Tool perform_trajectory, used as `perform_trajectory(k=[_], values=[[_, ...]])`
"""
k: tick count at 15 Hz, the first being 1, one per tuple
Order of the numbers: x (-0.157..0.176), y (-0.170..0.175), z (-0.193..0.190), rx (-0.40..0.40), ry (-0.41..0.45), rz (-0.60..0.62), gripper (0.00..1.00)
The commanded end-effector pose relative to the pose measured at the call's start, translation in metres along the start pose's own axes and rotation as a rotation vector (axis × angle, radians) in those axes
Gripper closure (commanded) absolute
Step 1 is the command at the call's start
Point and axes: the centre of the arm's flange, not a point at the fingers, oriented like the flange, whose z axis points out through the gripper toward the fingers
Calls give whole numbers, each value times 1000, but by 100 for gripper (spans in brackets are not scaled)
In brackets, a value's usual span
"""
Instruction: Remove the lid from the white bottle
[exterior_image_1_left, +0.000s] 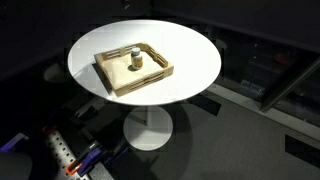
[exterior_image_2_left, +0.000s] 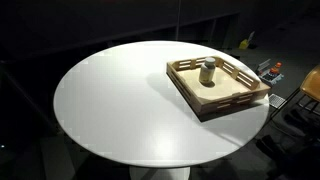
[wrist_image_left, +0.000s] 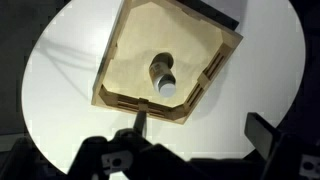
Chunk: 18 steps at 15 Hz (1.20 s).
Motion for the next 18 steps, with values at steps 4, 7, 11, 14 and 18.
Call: perform_trajectory(k=[4,7,11,14,18], values=[[0,0,-1,0,1,0,0],[0,0,-1,0,1,0,0],[0,0,-1,0,2,0,0],[8,-5,6,-39,-14,2,0],[25,-12,20,-94,-38,6,0]])
